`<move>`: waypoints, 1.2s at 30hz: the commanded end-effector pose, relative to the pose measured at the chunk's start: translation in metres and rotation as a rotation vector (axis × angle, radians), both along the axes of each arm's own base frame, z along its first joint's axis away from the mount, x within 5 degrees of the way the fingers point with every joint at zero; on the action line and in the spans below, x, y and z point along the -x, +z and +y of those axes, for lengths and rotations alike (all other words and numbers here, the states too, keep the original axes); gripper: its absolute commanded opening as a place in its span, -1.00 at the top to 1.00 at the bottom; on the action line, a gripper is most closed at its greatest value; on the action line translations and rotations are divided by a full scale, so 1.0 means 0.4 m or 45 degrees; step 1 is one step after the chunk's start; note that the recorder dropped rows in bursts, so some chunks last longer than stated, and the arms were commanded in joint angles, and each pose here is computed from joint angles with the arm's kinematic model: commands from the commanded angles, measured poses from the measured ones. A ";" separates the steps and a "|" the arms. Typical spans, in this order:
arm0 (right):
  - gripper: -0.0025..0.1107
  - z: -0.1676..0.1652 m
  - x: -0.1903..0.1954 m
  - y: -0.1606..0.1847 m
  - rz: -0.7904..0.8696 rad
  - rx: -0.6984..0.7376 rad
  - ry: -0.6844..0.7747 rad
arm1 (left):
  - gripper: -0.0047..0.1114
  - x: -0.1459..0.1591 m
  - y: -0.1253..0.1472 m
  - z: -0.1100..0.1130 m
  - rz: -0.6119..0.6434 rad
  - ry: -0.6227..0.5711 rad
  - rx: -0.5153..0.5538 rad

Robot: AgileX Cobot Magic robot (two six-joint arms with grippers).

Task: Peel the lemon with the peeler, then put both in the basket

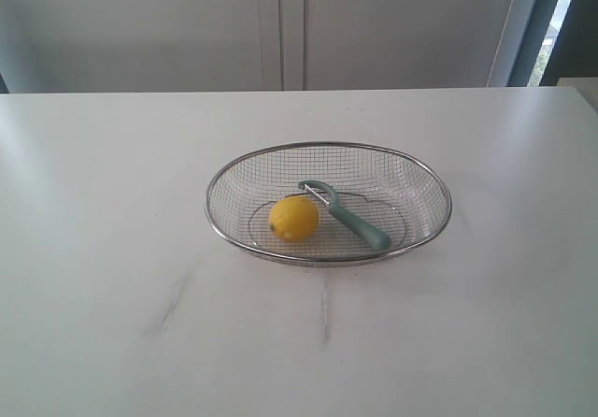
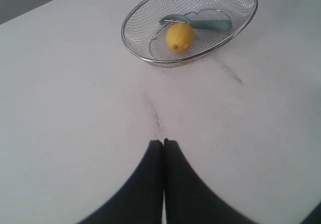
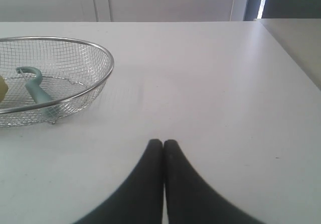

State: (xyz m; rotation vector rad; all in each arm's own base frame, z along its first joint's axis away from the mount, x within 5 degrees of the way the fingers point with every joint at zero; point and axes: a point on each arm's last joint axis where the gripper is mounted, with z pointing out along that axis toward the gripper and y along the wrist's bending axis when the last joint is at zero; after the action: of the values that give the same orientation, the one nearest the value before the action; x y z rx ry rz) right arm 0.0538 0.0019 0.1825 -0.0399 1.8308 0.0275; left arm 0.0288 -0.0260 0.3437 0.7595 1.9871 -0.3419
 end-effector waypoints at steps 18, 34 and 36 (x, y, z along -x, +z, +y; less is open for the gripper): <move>0.96 0.000 0.000 0.001 -0.016 0.004 -0.001 | 0.92 -0.099 -0.331 0.047 -0.363 0.800 0.494; 0.96 0.000 0.000 0.001 -0.016 0.004 -0.001 | 0.92 -0.074 -0.400 0.045 -0.312 0.783 0.458; 0.96 0.000 0.000 0.001 -0.016 0.004 -0.001 | 0.92 -0.072 -0.398 0.045 -0.330 0.780 0.465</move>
State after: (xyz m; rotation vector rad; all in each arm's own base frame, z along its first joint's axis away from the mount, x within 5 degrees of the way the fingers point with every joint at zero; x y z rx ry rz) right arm 0.0538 0.0019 0.1825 -0.0399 1.8308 0.0275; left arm 0.0591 -0.0079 0.1881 -0.0555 1.7477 -0.2160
